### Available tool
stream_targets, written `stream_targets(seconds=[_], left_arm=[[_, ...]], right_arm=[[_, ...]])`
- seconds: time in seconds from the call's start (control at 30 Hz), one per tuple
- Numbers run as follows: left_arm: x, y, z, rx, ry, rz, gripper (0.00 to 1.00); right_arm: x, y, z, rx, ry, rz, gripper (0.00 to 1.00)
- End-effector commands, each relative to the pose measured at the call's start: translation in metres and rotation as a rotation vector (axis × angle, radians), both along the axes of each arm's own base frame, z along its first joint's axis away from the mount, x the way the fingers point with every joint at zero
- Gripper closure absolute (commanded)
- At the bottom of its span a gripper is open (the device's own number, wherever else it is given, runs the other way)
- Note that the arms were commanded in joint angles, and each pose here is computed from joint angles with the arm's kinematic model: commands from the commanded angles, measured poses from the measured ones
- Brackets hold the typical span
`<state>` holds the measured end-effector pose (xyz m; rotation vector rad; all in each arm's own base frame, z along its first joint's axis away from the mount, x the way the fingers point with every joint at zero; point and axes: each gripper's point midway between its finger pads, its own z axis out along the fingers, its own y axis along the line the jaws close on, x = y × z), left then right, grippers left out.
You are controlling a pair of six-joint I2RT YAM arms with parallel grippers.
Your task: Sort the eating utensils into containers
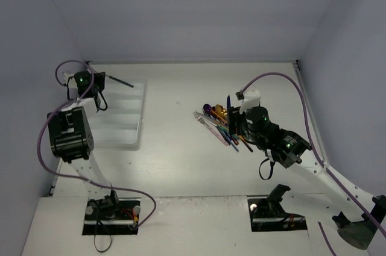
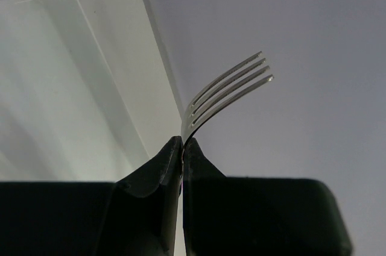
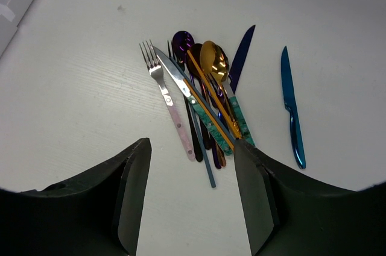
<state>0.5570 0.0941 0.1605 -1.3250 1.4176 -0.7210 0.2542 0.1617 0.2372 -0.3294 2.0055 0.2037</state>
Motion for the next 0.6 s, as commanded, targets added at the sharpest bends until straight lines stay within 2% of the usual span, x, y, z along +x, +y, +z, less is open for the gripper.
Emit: stream_targets(seconds=[0.0,0.23,0.3,0.37,0.43,0.47,0.57], left_arm=[[0.036,-0.005,0.065,0.016,-0.219,-0.079,1.0],[0.031,-0.006,0.012,0.007,-0.118,-0.069,1.0],[0.025,-0.006,0.0,0.001,-0.092,-0.062,0.91],[0.022,-0.007,-0.004,-0.006,-0.084,-0.063,0.74],[0.02,-0.009,-0.002,-0.011,-0.085,-0.07,0.64],[0.019,-0.009,0.002,-0.005,-0.091,-0.07,0.55],[0.014,-0.009,0.015,0.003,-0.108,-0.068,0.41]], right_arm=[[0.004,-0.006,-0.001,0.048,-0.009,-0.062,0.45],[0.004,-0.017,-0.026,0.03,0.035,-0.119,0.44],[0.005,-0.018,-0.029,0.018,0.038,-0.127,0.44],[0.008,-0.021,-0.031,0.0,0.039,-0.141,0.44],[0.01,-0.022,-0.035,-0.017,0.046,-0.145,0.44],[0.01,-0.021,-0.036,-0.019,0.051,-0.139,0.44],[0.011,-0.019,-0.039,-0.027,0.063,-0.138,0.44]])
